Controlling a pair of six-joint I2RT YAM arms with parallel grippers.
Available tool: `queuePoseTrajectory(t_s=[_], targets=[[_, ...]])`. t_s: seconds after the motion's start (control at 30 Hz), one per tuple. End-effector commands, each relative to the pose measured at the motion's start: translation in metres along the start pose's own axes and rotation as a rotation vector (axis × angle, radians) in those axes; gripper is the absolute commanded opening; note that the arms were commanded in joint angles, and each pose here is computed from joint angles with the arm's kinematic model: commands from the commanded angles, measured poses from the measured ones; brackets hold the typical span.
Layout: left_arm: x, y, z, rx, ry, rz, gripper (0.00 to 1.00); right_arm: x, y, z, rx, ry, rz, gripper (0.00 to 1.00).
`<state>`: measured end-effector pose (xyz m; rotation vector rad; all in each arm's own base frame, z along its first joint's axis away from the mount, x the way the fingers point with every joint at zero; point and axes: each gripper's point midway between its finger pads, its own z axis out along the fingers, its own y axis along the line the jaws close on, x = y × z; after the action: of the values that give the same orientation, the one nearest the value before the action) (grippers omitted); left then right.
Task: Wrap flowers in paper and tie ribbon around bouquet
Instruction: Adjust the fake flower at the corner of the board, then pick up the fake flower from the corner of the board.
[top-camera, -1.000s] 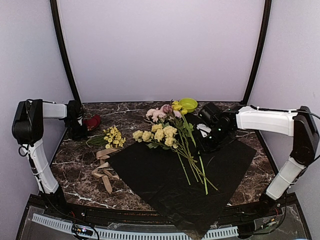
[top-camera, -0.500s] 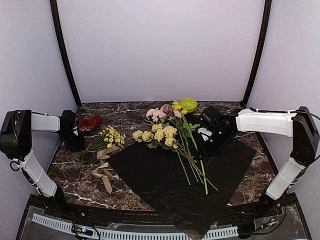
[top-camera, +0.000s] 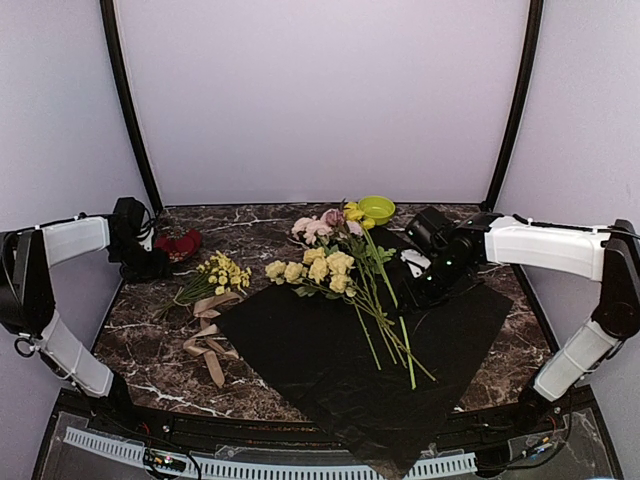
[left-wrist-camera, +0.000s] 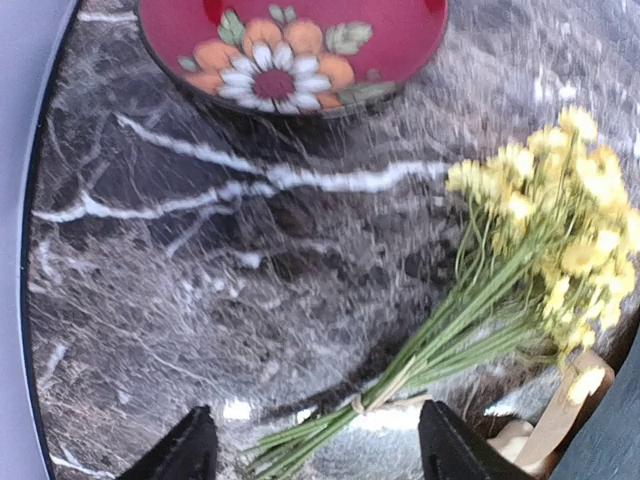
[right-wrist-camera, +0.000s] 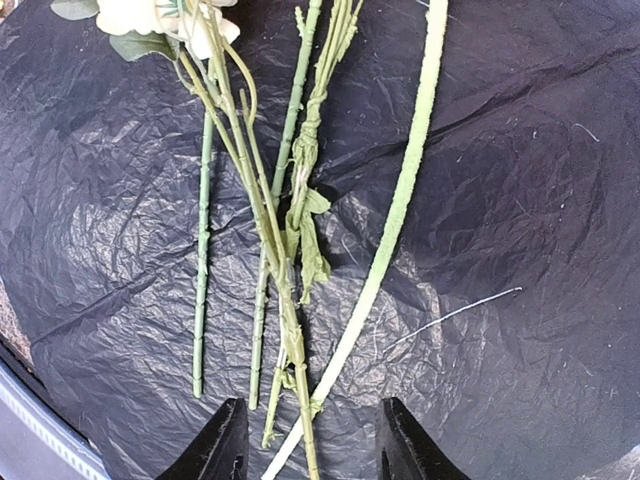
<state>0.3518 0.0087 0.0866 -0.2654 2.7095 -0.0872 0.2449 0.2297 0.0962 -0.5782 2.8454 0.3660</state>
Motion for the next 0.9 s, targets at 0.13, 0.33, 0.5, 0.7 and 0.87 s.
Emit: queuePoseTrajectory(t_s=[0.13, 0.33, 0.5, 0.7, 0.87], targets=[[0.042, -0.014, 0.013, 0.001, 0.176, 0.155, 0.76, 0.007, 0.003, 0.001, -0.006, 0.005, -0.009, 0.44], [0.044, -0.009, 0.028, -0.064, 0.172, 0.256, 0.77, 0.011, 0.003, 0.000, -0.004, 0.012, -0.019, 0.45], [0.054, -0.001, 0.048, -0.101, 0.231, 0.298, 0.76, 0.009, 0.008, -0.005, -0.030, -0.010, -0.016, 0.46], [0.059, -0.002, 0.069, -0.108, 0.263, 0.339, 0.78, 0.012, 0.010, -0.006, -0.033, 0.000, -0.030, 0.47], [0.058, -0.008, 0.078, -0.096, 0.271, 0.368, 0.72, 0.018, 0.009, -0.005, -0.032, 0.004, -0.025, 0.47]])
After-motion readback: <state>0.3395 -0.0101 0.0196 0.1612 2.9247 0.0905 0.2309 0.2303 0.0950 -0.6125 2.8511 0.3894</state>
